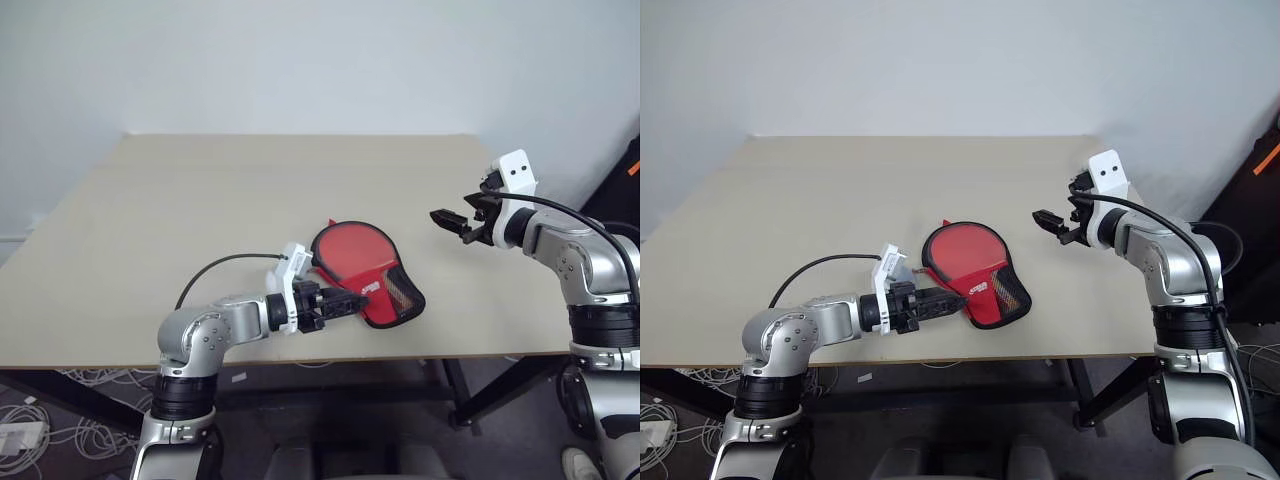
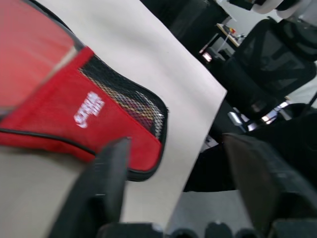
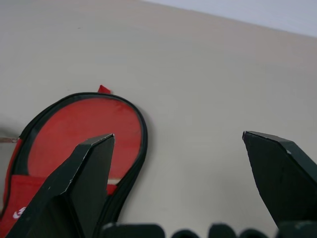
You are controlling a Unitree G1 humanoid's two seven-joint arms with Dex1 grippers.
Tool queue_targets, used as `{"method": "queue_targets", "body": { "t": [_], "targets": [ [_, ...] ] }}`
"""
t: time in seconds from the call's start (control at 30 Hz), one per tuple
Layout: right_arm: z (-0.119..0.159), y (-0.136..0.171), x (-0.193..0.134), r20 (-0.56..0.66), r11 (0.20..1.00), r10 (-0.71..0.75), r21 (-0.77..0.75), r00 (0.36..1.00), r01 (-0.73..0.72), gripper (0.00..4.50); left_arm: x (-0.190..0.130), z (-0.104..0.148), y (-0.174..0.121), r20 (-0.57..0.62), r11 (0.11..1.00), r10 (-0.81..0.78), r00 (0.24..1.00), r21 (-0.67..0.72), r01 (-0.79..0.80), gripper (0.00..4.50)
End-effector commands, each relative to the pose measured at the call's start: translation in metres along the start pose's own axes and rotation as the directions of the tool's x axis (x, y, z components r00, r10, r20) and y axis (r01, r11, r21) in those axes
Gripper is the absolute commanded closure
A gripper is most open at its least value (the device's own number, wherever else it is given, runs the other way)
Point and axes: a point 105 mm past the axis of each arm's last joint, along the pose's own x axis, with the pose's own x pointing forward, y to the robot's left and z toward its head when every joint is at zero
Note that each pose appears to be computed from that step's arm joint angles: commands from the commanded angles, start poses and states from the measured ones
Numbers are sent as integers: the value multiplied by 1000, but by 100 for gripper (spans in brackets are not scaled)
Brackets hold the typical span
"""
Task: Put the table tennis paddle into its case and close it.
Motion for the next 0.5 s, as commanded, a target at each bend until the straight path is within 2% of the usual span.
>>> {"method": "queue_targets", "body": {
  "t": [0.03,0.5],
  "targets": [
    [11,4,-5,47,1000,-2,-20,999,3,0,3,-1,-7,2,1000,-17,1000,13,17,4],
    [10,13,-3,54,1000,-3,6,999,2,0,6,-10,12,14,970,8,1000,-242,-5,4]
  ]
}}
